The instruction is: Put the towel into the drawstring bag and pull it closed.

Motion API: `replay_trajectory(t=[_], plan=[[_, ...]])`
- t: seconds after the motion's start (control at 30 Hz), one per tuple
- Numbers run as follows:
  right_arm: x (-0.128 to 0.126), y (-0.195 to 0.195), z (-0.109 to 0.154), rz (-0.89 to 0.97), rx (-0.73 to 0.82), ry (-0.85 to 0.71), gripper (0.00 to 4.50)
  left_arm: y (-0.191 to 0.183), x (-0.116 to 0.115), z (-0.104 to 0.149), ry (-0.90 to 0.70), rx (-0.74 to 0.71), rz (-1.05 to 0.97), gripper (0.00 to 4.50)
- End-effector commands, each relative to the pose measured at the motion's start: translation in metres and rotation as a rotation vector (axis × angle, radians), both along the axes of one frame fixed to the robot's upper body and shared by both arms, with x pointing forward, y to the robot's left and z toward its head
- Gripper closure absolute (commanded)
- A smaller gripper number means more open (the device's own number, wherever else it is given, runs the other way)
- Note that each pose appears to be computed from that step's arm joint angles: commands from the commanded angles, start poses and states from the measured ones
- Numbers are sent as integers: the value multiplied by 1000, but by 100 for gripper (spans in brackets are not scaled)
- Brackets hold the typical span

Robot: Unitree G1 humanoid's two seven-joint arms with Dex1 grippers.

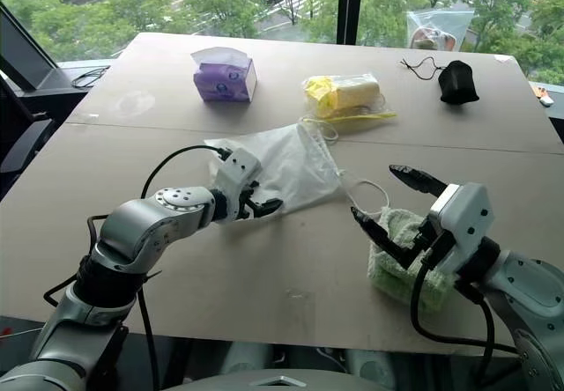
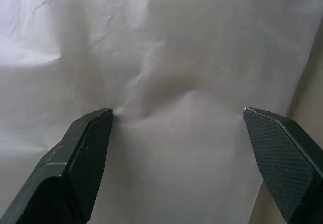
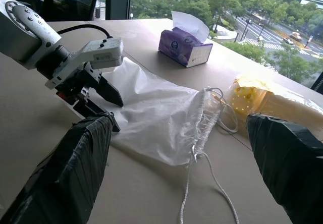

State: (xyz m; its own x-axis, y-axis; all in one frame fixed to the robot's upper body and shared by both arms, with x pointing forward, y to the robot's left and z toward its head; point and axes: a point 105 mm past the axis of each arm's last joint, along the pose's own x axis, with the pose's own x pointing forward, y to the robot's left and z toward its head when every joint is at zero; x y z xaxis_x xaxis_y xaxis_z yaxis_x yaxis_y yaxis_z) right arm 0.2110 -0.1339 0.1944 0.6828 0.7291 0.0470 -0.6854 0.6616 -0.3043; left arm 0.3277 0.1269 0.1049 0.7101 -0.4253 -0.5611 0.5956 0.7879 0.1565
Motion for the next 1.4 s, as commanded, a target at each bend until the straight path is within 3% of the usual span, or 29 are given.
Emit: replay_trajectory(t=[0.03,0.07,0.17,0.2,0.47,0.57,0.63,0.73,0.9,1.0,1.1,1.2,1.4], plan=[[-1,1,6,0,5,-49,0,5,-8,-17,34,56,-89,245],[1,3,5,-5,10,-52,0,12,-6,-17,26,84,-122,276],[3,12,4,1,28,-63,0,36,5,-10,-14,150,-219,429],[2,15,3,7,36,-63,0,44,9,-4,-33,146,-264,441],[0,21,-4,47,26,-56,0,116,16,58,-163,135,-553,441],[2,23,-5,56,24,-60,0,138,18,71,-194,188,-564,441],[5,26,-9,75,0,-63,0,148,17,74,-169,119,-519,441],[5,29,-13,106,-31,-63,0,154,11,72,-144,10,-448,365],[2,27,-14,142,-37,-45,0,124,-5,79,-144,-190,-161,119],[4,26,-14,161,-36,-36,0,80,-9,86,-156,-317,-63,119],[6,24,-12,173,-36,-35,0,42,-3,75,-33,-325,40,119],[7,19,-16,171,-66,-36,0,-10,26,71,-23,-363,138,119],[10,21,-13,140,-45,-56,0,-51,59,60,-4,-309,231,119]])
